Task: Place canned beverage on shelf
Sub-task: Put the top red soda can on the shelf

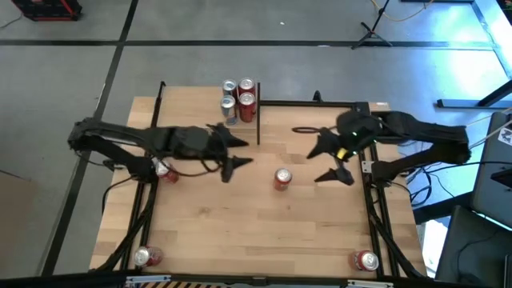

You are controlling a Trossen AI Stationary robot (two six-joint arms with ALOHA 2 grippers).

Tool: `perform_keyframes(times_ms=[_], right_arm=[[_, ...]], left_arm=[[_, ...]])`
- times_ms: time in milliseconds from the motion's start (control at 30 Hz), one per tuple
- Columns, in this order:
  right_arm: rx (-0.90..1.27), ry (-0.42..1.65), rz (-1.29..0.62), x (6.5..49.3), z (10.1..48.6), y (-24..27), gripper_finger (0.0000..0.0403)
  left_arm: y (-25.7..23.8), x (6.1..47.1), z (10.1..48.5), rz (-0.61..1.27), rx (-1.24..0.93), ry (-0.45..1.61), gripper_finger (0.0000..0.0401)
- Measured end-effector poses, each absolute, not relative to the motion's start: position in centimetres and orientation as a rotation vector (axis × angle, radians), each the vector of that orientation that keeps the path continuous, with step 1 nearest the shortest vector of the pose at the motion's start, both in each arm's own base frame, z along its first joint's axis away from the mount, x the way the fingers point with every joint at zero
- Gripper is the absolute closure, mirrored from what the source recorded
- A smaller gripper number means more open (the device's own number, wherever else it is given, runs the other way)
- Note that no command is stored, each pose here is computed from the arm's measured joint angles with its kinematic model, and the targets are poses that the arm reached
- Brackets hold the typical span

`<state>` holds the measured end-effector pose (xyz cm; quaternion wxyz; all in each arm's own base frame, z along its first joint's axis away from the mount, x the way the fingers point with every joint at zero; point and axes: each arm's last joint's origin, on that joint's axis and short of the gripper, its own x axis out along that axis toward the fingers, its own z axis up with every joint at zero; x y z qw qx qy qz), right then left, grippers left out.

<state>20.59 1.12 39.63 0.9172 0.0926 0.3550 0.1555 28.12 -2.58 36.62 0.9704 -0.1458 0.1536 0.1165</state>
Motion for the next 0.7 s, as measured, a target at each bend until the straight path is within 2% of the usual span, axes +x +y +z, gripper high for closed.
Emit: perform_keyframes(times_ms=[200,467,567,700], right_arm=[[0.292,0.715,0.275,17.7,36.7,2.5,0.0020],[0.368,0.691,0.233,15.6,34.4,3.5,0.0020],[0.359,0.674,0.215,15.5,34.4,3.7,0.0020],[0.349,0.658,0.192,15.6,34.4,3.6,0.0020]], left_arm=[[-3.9,31.7,34.6,0.170,-0.295,0.276,0.0131],[-3.7,33.5,32.5,0.174,-0.274,0.333,0.0129],[-3.3,34.1,31.8,0.193,-0.283,0.353,0.0112],[-3.0,35.0,30.4,0.205,-0.278,0.391,0.0067]])
